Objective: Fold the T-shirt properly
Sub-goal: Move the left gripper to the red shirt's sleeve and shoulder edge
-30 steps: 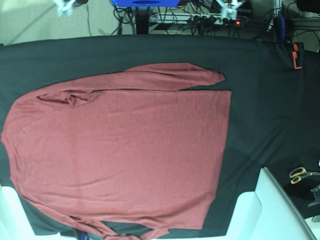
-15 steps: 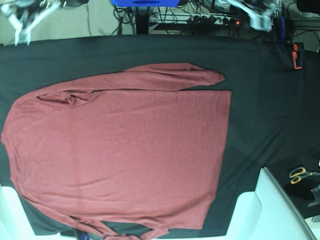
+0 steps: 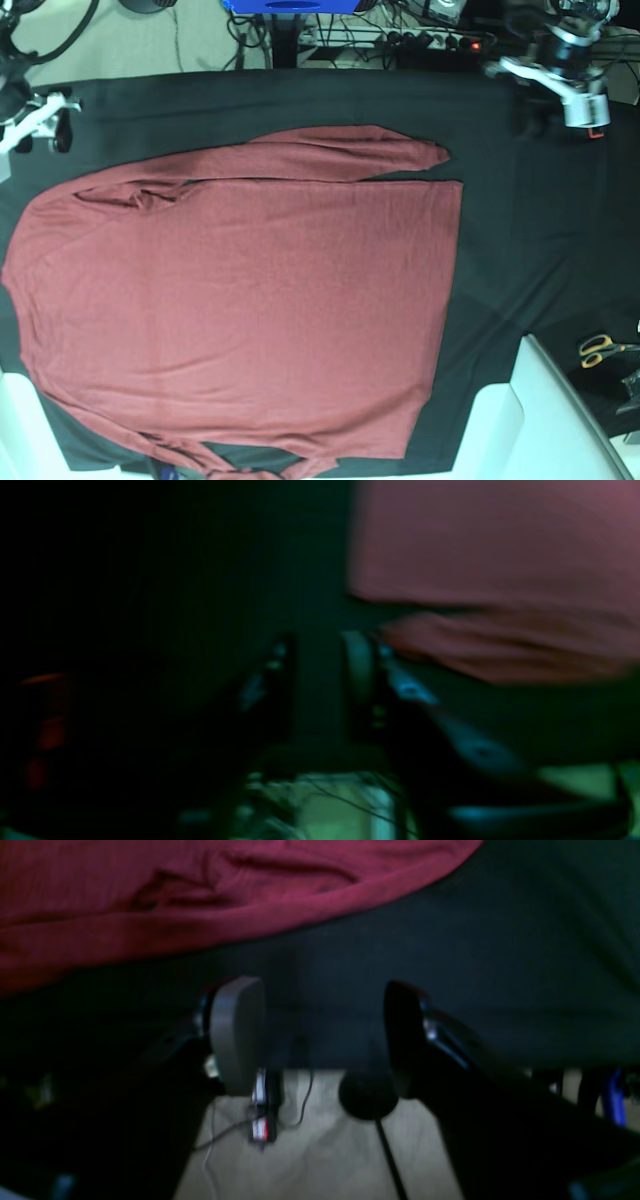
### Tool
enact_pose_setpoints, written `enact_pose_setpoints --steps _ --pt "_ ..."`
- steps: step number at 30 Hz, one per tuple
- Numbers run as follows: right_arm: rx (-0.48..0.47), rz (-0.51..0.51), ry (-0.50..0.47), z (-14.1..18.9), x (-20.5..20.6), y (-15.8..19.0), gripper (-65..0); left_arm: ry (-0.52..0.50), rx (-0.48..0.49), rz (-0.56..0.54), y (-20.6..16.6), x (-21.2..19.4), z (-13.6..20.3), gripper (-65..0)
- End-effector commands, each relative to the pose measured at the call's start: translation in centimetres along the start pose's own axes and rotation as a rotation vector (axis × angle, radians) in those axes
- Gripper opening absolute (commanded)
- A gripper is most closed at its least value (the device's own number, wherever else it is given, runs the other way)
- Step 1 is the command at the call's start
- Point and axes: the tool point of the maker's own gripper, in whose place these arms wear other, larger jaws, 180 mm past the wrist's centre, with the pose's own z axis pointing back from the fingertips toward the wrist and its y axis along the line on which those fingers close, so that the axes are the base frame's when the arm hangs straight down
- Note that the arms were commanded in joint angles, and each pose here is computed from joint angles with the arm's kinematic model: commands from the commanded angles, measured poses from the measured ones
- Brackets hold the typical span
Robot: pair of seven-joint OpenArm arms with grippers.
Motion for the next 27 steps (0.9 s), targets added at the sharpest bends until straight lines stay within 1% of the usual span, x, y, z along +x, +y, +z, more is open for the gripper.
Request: enact_pose_setpoints --steps 1,2,4,6,9,11,14,19,24,27 --pt "0.011 0.001 -0.051 0.2 1.2 0.0 -25.4 -0.022 -0.021 0.013 -0.6 0.4 0.0 -42.6" --pt "0.022 -0.011 -0.054 0.0 1.1 0.1 -22.8 -0.015 -0.037 0.039 -1.2 -0.2 -0.5 -42.8" --pt "0.041 -0.046 -0.052 -1.1 1.1 0.0 -20.1 -0.009 -0.048 0.08 -1.8 -1.0 -1.5 -42.8" --pt "0.064 -0.09 -0.03 -2.5 0.4 -0.2 -20.1 0.003 -0.037 0.121 -1.6 -2.1 -2.3 -42.8" --pt "0.065 -0.181 -0.004 -4.2 -0.4 -2.0 -20.1 0.021 -0.024 0.164 -1.3 -3.3 -3.3 -42.8" --pt "0.073 -0.244 0.018 -5.3 -1.3 -2.9 -20.1 0.036 -0.016 0.177 -1.0 -4.0 -3.7 -42.8" --pt "0.094 -0.3 0.06 -6.8 -2.6 -3.8 -20.1 0.052 -0.01 0.198 -0.7 -4.8 -4.2 -42.8" --pt "0.116 -0.346 0.095 -8.1 -3.4 -4.5 -20.1 0.066 -0.001 0.22 -0.4 -5.6 -5.1 -42.8" --pt "0.126 -0.353 0.089 -8.5 -2.9 -4.5 -20.1 0.067 0.003 0.246 -0.2 -5.8 -6.3 -42.8" --pt "0.13 -0.352 0.088 -8.6 -2.7 -4.4 -20.1 0.072 -0.032 0.248 -1.5 -5.8 -7.2 -42.8"
